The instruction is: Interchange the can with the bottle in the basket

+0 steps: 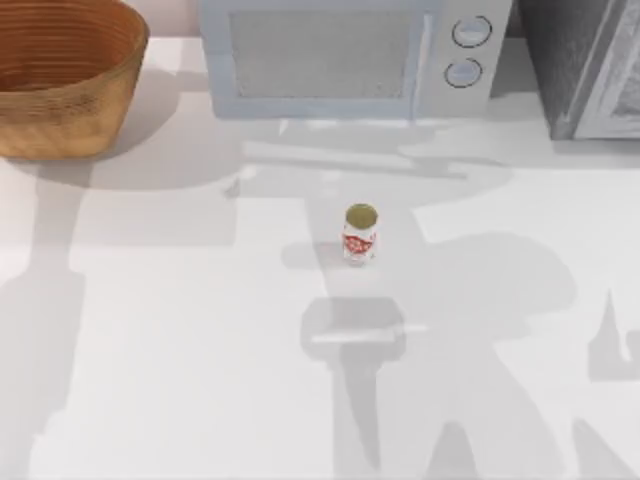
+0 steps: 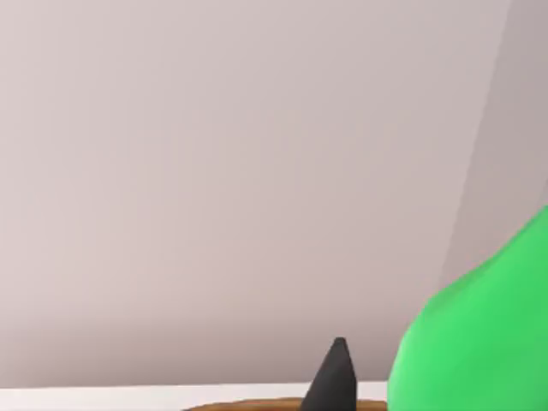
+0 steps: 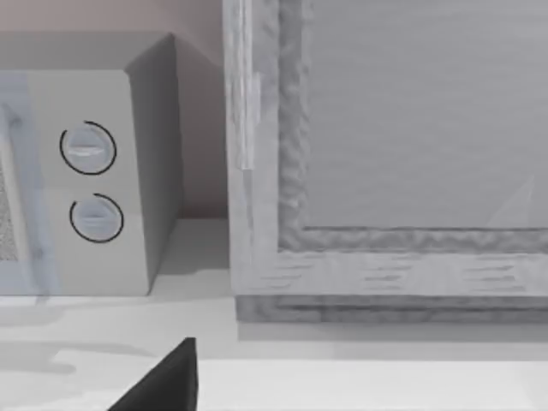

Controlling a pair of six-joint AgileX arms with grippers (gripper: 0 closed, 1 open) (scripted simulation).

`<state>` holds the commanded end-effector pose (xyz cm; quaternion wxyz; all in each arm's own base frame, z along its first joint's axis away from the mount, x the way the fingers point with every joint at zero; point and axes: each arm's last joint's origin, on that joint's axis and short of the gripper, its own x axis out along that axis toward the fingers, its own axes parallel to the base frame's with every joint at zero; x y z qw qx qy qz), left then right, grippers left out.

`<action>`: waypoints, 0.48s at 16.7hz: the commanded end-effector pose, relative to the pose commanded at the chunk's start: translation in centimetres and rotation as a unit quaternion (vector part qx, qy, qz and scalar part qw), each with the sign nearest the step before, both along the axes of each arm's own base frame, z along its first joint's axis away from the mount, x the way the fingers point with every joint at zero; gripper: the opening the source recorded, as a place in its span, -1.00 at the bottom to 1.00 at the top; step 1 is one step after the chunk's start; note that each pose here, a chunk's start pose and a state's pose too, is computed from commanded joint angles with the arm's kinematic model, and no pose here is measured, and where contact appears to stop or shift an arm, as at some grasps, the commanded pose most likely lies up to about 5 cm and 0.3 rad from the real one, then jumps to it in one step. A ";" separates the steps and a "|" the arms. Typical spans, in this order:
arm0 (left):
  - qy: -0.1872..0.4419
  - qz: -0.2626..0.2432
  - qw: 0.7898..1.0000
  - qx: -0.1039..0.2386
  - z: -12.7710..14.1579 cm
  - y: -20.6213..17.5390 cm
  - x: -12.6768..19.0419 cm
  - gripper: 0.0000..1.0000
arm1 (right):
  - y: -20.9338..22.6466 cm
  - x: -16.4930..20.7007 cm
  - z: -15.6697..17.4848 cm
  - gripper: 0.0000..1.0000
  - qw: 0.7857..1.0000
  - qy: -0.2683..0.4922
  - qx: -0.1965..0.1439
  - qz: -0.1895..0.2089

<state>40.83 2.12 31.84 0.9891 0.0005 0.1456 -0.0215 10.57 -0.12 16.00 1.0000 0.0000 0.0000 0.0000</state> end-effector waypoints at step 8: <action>0.002 0.012 1.000 0.005 -0.1 1.1 0.5 -1.00 | 0.0 0.0 0.0 1.00 1.000 0.000 0.000 0.000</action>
